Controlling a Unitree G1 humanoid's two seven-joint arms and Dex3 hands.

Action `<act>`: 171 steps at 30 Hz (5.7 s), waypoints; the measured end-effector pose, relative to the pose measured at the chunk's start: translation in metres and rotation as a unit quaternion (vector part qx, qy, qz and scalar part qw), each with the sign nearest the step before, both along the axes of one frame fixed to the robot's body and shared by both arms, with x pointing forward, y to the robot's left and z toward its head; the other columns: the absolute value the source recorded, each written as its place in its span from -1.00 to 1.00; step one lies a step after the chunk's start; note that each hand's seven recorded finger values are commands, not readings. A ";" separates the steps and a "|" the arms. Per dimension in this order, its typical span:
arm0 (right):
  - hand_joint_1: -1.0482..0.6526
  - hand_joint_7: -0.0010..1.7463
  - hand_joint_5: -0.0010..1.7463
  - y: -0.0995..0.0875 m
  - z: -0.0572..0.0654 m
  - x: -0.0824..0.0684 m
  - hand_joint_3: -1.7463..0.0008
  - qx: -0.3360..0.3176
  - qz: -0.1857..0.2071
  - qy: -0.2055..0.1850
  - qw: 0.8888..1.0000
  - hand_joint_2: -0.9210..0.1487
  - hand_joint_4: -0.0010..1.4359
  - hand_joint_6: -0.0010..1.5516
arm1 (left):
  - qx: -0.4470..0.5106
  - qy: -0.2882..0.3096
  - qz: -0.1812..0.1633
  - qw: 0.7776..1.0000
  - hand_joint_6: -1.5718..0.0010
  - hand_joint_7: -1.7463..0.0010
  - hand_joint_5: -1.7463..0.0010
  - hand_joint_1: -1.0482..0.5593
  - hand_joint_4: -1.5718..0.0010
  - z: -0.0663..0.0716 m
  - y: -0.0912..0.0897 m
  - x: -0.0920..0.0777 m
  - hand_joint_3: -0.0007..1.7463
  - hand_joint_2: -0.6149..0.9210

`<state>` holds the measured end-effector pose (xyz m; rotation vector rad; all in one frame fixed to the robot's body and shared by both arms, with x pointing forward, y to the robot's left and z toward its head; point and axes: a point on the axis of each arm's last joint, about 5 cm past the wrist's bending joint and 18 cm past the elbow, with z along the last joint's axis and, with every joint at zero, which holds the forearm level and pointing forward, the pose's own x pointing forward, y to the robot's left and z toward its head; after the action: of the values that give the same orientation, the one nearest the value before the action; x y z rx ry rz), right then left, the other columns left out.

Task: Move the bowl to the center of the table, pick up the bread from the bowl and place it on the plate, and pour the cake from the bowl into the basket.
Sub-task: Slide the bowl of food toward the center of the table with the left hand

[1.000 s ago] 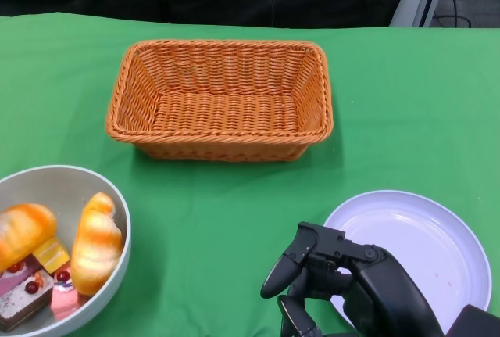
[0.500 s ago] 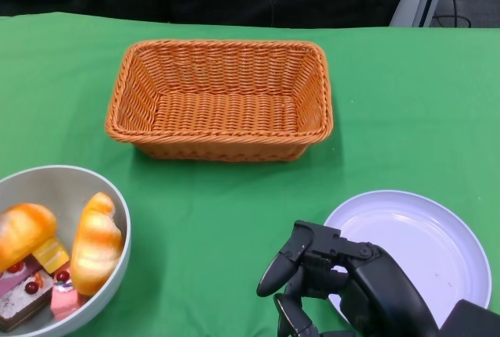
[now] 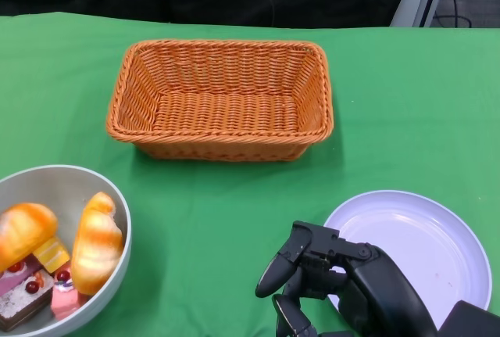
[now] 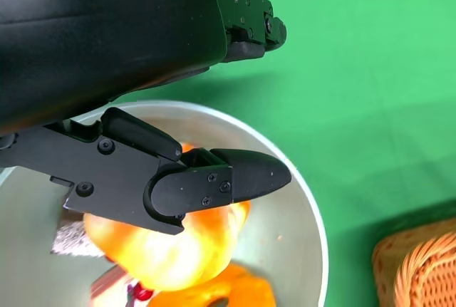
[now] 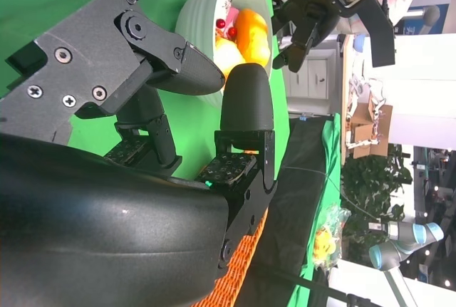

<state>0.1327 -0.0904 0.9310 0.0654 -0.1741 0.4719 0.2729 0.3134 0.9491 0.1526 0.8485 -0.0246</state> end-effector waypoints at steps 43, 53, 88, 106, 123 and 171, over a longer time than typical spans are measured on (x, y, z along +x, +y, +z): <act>0.14 0.52 0.78 0.005 0.000 0.001 -0.31 0.003 0.010 -0.004 1.000 -0.16 0.11 -0.14 | -0.133 -0.035 -0.042 0.990 1.00 1.00 1.00 -0.56 1.00 0.011 -0.008 -0.009 -0.37 1.00; 0.15 0.51 0.77 0.005 0.000 0.001 -0.31 0.002 0.009 -0.002 1.000 -0.17 0.11 -0.13 | -0.130 -0.027 -0.029 0.991 1.00 1.00 1.00 -0.56 1.00 0.012 -0.013 -0.009 -0.38 1.00; 0.14 0.51 0.78 0.008 0.000 0.002 -0.31 -0.006 0.007 -0.009 1.000 -0.14 0.14 -0.12 | -0.184 -0.016 -0.045 0.982 1.00 1.00 1.00 -0.58 1.00 0.008 -0.038 -0.006 -0.35 1.00; 0.13 0.51 0.78 0.009 0.000 0.001 -0.31 -0.011 0.008 -0.011 1.000 -0.13 0.15 -0.11 | -0.213 -0.027 -0.048 0.975 1.00 1.00 1.00 -0.58 1.00 0.007 -0.048 -0.004 -0.32 1.00; 0.14 0.50 0.78 0.012 0.000 -0.001 -0.34 -0.011 0.008 -0.011 1.000 -0.11 0.16 -0.10 | -0.234 -0.065 -0.026 0.970 1.00 1.00 1.00 -0.57 1.00 0.003 -0.053 -0.003 -0.35 1.00; 0.13 0.50 0.79 0.015 -0.002 0.000 -0.35 -0.015 0.001 -0.020 1.000 -0.09 0.19 -0.09 | -0.190 -0.227 -0.038 0.954 1.00 1.00 0.98 -0.59 0.96 -0.011 -0.079 0.005 -0.42 1.00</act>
<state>0.1329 -0.0750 0.9289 0.0276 -0.2068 0.4783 0.2777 0.2348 0.9378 -0.1677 0.3648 -0.2168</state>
